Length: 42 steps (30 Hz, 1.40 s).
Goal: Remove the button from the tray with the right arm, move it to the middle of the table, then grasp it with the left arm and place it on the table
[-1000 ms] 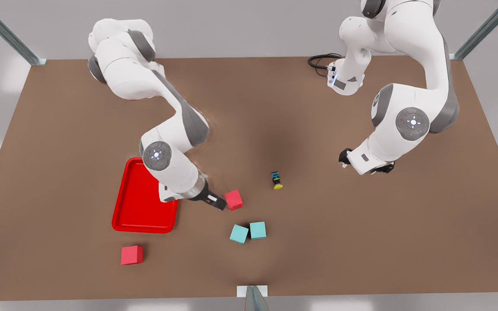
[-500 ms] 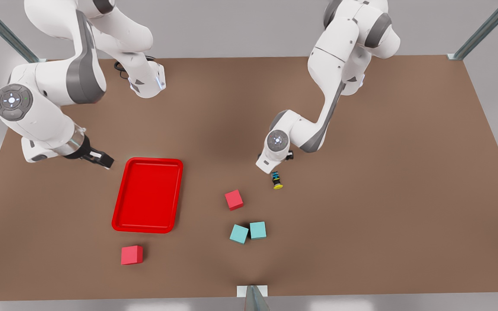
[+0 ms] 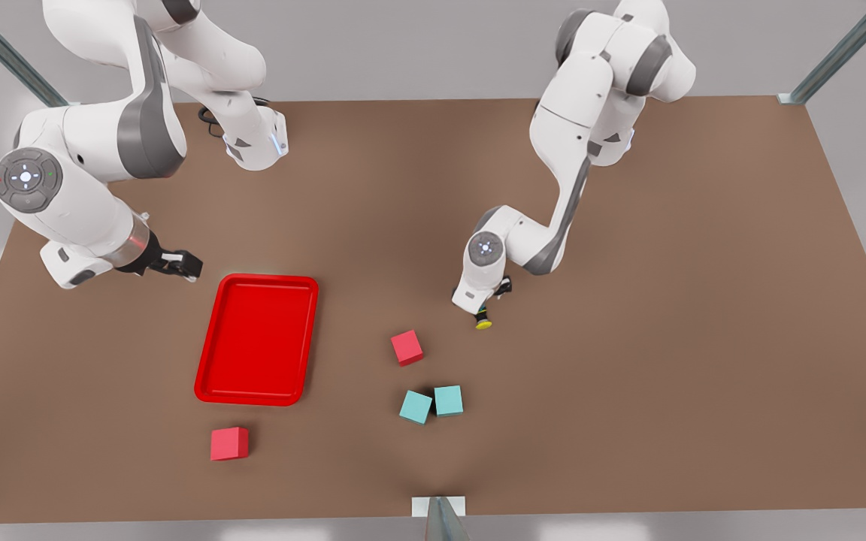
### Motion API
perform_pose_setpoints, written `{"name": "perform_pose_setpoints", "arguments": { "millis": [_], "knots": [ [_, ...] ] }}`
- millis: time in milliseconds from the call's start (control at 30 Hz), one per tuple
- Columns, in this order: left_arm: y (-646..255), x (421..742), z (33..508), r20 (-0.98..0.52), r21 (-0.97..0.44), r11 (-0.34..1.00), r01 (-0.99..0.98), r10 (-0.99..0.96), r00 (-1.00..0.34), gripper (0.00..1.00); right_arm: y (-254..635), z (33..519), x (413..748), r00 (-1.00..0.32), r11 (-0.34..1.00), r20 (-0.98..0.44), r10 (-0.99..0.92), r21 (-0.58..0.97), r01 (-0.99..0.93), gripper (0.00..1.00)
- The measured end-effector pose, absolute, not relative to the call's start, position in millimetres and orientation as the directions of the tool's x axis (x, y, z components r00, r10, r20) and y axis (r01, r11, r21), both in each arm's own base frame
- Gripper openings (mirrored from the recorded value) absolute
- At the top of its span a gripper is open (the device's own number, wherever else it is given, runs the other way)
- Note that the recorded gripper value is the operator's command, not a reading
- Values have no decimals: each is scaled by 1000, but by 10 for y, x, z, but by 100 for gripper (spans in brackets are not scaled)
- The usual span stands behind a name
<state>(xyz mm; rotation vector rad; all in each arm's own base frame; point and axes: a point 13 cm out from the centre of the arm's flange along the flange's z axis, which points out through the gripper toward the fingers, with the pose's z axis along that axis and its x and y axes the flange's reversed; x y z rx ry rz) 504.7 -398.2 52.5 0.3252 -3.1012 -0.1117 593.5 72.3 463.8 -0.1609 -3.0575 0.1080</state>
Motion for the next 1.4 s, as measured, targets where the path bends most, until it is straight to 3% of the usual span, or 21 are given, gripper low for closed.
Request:
{"name": "perform_pose_setpoints", "arguments": {
  "millis": [500,600,800,867,1167,1300,1400],
  "knots": [
    [-3932,5231,370,-4,55,972,-228,-228,-974,100,381,4658,5914,-992,996,102,74,-63,68,100],
    [-3953,5219,371,-5,55,973,-224,-224,-975,73,350,4657,5910,-992,996,106,70,-59,64,100],
    [-3959,5215,368,-5,54,973,-223,-223,-975,49,465,4657,5900,-993,998,109,37,-45,32,100],
    [-3966,5207,362,-3,54,973,-223,-223,-975,45,474,4660,5899,-994,999,109,31,-43,27,100],
    [-4074,5308,511,-18,37,976,-215,-215,-976,45,441,4664,5905,-994,999,108,20,-39,16,100],
    [-4185,5539,949,-36,64,984,-167,-165,-986,45,433,4665,5908,-994,999,107,17,-38,13,100],
    [-4005,5703,1327,-65,190,971,-147,-137,-988,45,394,4686,5924,-995,999,101,19,-40,15,100]
  ]
}}
